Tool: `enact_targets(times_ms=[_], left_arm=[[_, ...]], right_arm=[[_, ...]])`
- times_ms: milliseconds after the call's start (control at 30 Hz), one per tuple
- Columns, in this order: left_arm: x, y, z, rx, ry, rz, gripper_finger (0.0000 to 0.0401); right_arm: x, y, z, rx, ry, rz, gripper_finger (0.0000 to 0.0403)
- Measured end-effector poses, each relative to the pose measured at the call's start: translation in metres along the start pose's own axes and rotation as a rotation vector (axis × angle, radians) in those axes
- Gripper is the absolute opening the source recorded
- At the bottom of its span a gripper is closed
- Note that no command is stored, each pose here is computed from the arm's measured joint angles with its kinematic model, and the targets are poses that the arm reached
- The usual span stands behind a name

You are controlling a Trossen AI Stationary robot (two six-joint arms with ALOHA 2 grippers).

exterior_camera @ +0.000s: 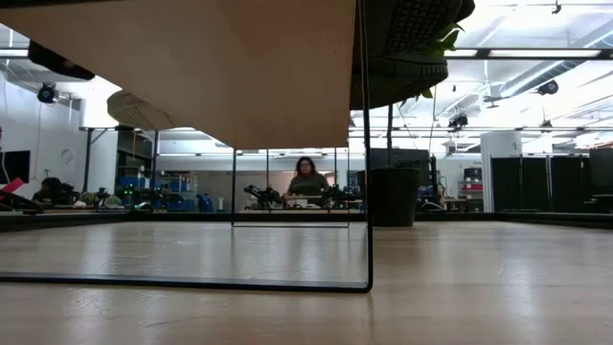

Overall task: Pick and place slides into the shelf
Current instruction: Adjust the bottom gray slipper, then return to Home Position

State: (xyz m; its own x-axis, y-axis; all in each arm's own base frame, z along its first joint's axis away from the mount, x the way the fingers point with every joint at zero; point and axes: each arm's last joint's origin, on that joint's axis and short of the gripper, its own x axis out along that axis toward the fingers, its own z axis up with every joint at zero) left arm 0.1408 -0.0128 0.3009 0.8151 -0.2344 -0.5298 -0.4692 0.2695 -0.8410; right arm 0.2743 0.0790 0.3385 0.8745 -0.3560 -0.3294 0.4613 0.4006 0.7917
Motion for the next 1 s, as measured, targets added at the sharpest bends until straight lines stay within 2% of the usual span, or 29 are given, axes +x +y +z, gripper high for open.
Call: enact_targets(times_ms=[233,433,567,767,900,1000], left_arm=[[-0.013,-0.001,-0.002,0.036,-0.040,-0.044,0.0283],[-0.032,-0.010,-0.001,0.182,-0.148,-0.102,0.0283],[-0.048,-0.025,0.003,0.374,-0.314,-0.176,0.0283],[-0.064,-0.051,0.008,0.758,-0.508,-0.263,0.0283],[-0.075,-0.066,0.010,0.931,-0.589,-0.264,0.0278],[-0.084,-0.076,0.012,1.032,-0.665,-0.226,0.0252]], right_arm=[[0.000,0.000,0.000,0.002,-0.001,0.002,0.0242],[0.000,0.004,0.001,0.003,-0.012,0.035,0.0237],[-0.001,0.014,0.005,-0.072,-0.044,0.123,0.0236],[-0.006,0.033,0.014,-0.259,-0.156,0.272,0.0237],[-0.011,0.041,0.020,-0.359,-0.225,0.340,0.0231],[-0.015,0.046,0.024,-0.453,-0.270,0.386,0.0223]])
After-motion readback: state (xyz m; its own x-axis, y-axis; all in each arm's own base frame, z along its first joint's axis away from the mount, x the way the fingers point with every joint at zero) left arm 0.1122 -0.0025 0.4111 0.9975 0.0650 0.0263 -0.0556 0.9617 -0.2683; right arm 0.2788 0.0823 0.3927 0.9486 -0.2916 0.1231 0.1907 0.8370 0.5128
